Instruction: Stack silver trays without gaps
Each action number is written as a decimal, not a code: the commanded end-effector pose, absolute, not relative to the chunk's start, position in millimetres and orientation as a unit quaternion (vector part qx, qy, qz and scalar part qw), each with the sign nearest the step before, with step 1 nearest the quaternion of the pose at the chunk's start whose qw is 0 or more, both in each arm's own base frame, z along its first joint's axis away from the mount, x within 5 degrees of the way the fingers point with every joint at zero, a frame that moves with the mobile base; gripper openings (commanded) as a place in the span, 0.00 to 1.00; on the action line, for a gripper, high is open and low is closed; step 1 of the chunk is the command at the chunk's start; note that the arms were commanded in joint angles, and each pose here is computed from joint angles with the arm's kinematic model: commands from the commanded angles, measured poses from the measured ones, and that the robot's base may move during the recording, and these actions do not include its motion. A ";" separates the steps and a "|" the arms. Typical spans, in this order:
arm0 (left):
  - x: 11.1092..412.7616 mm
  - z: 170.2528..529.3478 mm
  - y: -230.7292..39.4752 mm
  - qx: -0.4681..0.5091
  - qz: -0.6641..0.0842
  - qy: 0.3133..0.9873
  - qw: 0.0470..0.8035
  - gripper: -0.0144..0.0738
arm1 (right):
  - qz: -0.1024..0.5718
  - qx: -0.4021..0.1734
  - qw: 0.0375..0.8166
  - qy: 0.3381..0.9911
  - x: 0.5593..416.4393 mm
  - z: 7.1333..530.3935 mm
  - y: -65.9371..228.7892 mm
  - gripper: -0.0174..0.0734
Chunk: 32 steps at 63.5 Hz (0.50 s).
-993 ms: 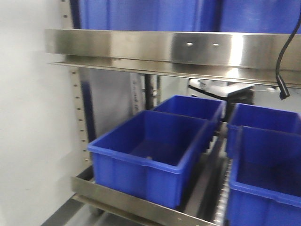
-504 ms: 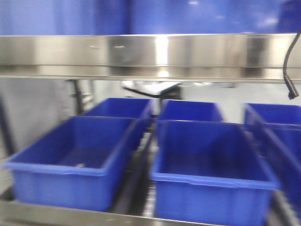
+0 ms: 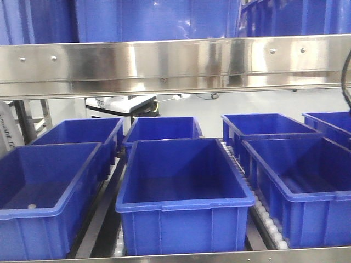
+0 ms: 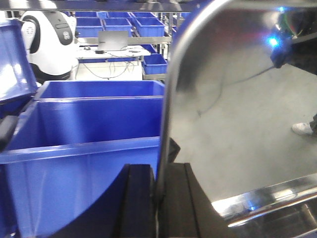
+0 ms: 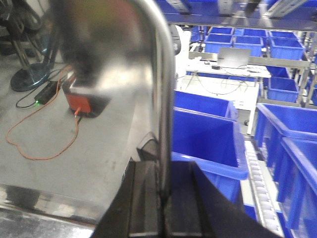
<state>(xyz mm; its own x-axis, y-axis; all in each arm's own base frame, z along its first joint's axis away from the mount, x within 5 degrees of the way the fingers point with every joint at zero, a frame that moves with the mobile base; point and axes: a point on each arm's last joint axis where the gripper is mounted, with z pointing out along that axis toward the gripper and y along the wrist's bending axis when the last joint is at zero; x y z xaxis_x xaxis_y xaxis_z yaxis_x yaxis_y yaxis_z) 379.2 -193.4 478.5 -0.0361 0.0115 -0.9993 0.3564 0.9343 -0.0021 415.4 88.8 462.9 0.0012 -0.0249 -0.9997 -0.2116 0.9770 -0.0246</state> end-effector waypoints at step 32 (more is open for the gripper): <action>368.9 493.6 -199.1 0.130 -0.160 0.679 0.705 0.16 | 0.071 -0.086 0.730 0.674 409.8 476.2 92.3 0.10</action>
<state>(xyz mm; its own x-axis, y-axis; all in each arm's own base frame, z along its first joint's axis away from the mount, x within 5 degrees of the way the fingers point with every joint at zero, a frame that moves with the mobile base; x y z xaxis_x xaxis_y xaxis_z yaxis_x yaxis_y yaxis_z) 379.2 -193.4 478.5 -0.0361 0.0115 -0.9993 0.3564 0.9343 -0.0021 415.4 88.8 463.2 0.0049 -0.0241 -0.9997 -0.2115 0.9771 -0.0246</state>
